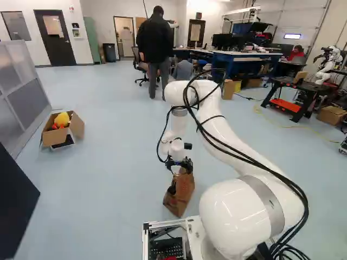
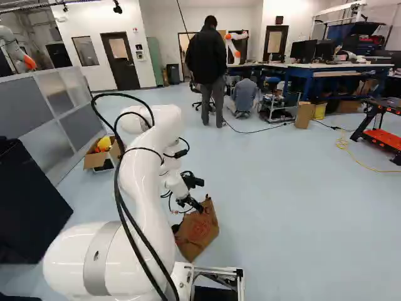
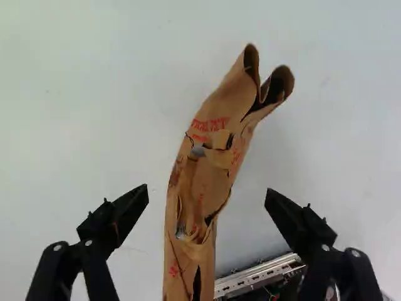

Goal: Pick up the grocery bag from the ground

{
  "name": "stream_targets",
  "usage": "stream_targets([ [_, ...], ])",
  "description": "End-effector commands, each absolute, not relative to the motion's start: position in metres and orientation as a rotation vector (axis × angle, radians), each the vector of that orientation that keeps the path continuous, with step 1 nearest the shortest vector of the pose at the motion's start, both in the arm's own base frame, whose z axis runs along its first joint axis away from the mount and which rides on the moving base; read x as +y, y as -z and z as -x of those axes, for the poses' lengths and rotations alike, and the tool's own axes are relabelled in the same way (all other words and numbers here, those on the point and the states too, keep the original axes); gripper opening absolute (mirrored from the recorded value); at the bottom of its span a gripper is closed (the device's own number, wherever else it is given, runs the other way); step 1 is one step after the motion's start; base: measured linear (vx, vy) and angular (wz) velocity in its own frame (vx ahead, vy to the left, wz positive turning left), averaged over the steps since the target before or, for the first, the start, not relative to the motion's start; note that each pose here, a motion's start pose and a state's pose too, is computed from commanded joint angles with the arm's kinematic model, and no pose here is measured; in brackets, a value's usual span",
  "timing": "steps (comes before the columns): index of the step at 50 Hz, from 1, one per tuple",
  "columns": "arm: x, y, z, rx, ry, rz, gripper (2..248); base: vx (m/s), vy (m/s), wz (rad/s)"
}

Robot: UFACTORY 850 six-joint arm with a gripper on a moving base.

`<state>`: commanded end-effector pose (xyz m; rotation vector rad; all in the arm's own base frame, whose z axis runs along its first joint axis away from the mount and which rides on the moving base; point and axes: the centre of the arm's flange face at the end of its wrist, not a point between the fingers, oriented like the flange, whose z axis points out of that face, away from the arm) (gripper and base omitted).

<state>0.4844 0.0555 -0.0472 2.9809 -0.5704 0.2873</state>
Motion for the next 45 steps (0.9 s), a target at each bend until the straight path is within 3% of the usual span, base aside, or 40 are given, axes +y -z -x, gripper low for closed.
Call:
stream_targets([
  [34,0.057,0.076,-0.483,-0.593,-0.209,-2.985,247,0.000,0.000,0.000],
  [35,0.057,0.076,-0.483,-0.593,-0.209,-2.985,225,0.000,0.000,0.000],
  [39,0.057,0.076,-0.483,-0.593,-0.209,-2.985,225,0.000,0.000,0.000],
  [40,0.057,0.076,-0.483,-0.593,-0.209,-2.985,185,0.000,0.000,0.000],
  [44,0.057,0.076,-0.483,-0.593,-0.209,-2.985,185,0.000,0.000,0.000],
  [45,0.057,0.076,-0.483,-0.593,-0.209,-2.985,147,0.000,0.000,0.000],
])
